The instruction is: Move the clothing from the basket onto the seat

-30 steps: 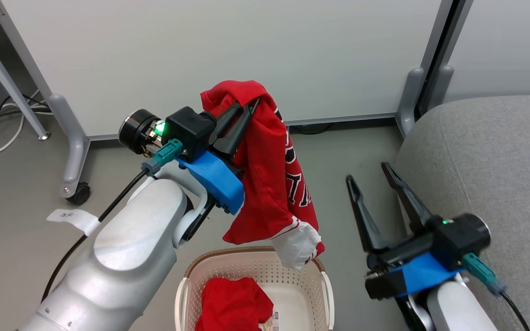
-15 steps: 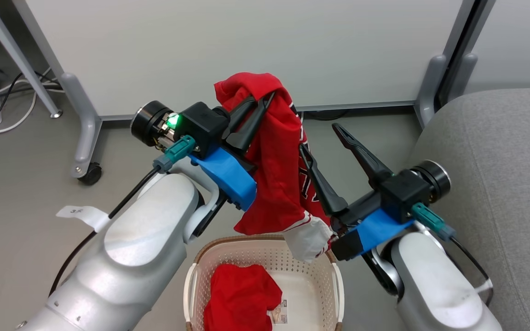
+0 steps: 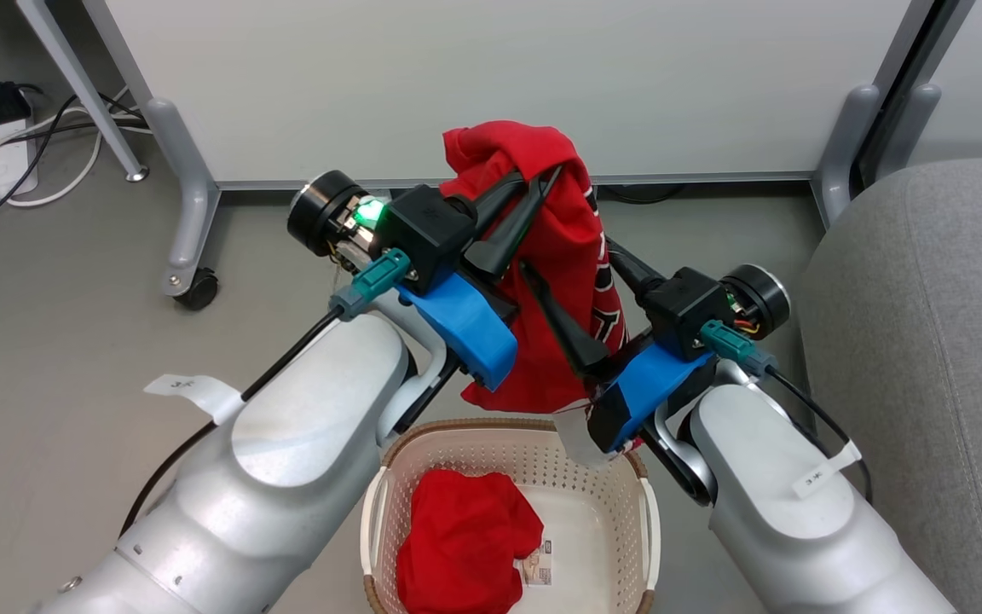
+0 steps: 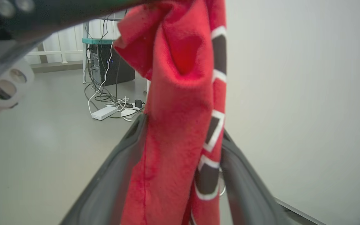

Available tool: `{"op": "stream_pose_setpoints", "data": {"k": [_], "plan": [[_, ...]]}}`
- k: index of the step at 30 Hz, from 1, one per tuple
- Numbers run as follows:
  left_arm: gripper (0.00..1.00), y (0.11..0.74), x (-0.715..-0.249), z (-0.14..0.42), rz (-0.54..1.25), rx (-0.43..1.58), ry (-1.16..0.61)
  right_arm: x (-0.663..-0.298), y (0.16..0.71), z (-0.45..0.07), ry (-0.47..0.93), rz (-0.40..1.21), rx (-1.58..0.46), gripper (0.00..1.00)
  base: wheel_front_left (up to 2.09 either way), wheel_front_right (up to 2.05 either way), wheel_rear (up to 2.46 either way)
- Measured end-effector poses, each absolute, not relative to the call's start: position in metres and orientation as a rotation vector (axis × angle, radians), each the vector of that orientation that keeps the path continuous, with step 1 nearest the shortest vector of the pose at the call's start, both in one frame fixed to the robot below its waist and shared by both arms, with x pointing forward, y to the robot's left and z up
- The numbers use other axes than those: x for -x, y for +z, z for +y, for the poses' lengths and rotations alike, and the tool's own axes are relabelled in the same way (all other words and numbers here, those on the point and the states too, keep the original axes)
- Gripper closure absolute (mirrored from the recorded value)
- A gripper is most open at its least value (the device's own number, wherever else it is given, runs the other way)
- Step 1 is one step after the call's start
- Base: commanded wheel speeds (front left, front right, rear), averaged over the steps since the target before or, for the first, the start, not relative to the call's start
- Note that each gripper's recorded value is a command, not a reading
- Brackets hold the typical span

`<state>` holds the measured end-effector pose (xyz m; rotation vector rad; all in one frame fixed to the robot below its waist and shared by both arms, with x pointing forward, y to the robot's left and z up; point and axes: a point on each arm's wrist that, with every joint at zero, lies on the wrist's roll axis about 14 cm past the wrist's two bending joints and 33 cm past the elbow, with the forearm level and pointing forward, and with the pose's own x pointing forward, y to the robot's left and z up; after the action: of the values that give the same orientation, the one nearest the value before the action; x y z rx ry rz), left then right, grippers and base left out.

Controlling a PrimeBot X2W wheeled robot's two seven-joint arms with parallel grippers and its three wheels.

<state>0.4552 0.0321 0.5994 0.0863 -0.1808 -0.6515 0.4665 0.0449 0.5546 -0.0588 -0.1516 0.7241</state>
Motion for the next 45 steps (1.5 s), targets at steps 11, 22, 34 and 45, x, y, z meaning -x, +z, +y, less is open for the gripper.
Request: {"op": "stream_pose_setpoints", "data": {"k": [11, 22, 34, 45], "plan": [[1.0, 0.5962, -0.455, 0.0315, -0.176, -0.088, -0.655, -0.4648, 0.5533, 0.0495, 0.74, -0.136, 0.038, 1.0, 0.0, 0.0, 0.0], [1.0, 0.5943, -0.4565, 0.0291, -0.173, -0.083, -0.661, -0.4663, 0.5548, 0.045, 0.727, -0.14, 0.034, 1.0, 0.0, 0.0, 0.0], [1.0, 0.5927, -0.456, 0.0292, -0.168, -0.082, -0.661, -0.4656, 0.5574, 0.0441, 0.724, -0.144, 0.031, 1.0, 0.0, 0.0, 0.0], [0.0, 0.5905, -0.4588, 0.0317, -0.158, -0.078, -0.646, -0.4663, 0.5577, 0.0433, 0.722, -0.146, 0.029, 1.0, 0.0, 0.0, 0.0]]}}
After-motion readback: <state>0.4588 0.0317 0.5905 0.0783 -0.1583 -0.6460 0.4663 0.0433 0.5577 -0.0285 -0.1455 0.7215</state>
